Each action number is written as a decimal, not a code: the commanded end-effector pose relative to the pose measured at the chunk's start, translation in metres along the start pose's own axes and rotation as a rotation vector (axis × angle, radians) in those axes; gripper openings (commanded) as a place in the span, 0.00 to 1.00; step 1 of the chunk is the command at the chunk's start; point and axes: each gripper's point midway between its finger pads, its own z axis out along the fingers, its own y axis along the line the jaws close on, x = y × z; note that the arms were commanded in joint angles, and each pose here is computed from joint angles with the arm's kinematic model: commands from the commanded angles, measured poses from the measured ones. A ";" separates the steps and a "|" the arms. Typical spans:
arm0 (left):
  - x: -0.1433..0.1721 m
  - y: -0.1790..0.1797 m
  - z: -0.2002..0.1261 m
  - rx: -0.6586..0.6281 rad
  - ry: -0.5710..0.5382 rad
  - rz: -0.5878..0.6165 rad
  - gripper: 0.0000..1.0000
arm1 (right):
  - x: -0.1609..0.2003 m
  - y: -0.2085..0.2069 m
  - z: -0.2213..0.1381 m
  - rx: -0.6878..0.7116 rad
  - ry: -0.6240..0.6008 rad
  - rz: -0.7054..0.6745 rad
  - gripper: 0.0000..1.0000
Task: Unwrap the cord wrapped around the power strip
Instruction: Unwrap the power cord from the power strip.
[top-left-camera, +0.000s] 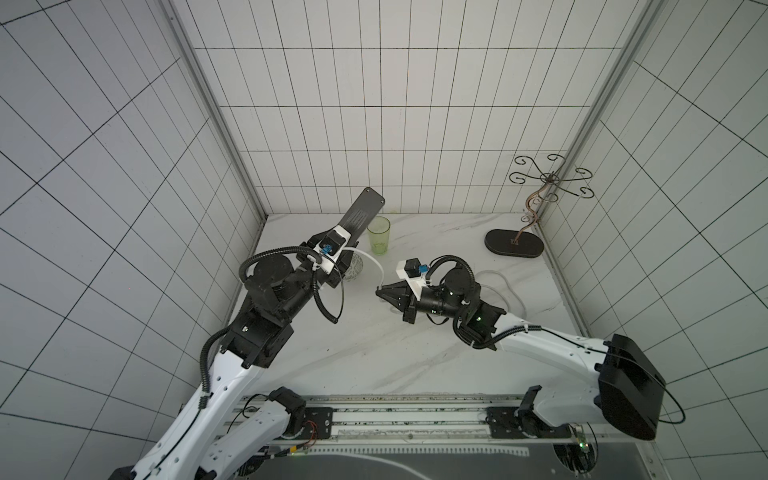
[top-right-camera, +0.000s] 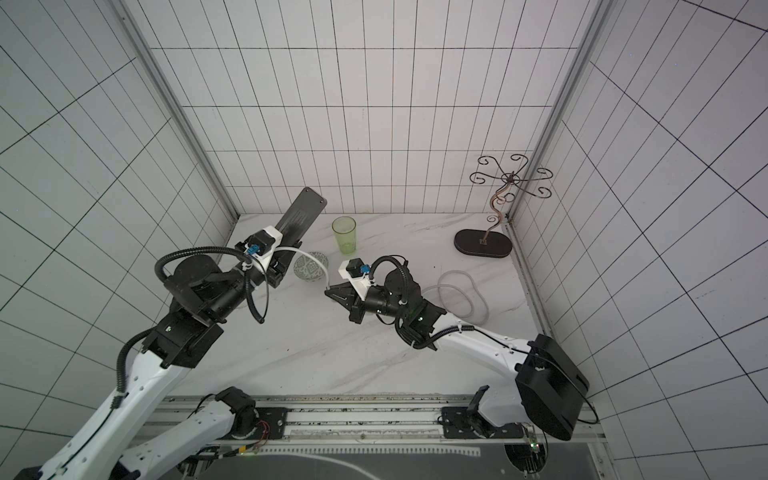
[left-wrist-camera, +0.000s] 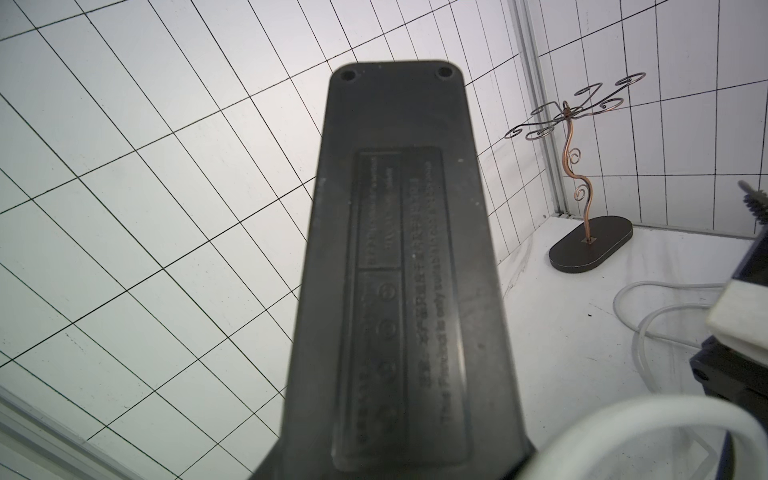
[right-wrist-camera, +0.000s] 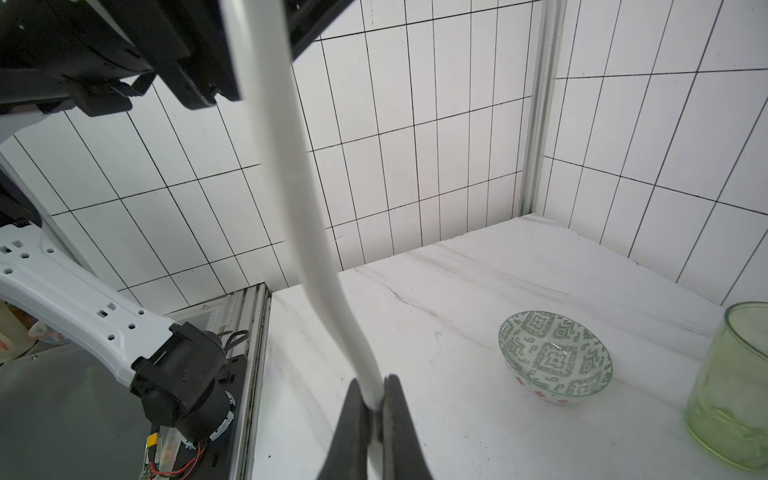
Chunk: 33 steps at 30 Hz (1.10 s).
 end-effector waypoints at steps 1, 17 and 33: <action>0.000 0.005 0.002 -0.022 0.020 0.009 0.00 | -0.083 0.013 -0.009 0.004 -0.133 -0.092 0.00; 0.087 -0.071 -0.025 0.402 0.314 0.353 0.00 | -0.135 -0.134 -0.062 0.398 0.277 -0.166 0.00; -0.004 -0.100 -0.031 0.546 -0.070 -0.134 0.00 | -0.115 -0.202 -0.068 0.414 0.337 0.209 0.68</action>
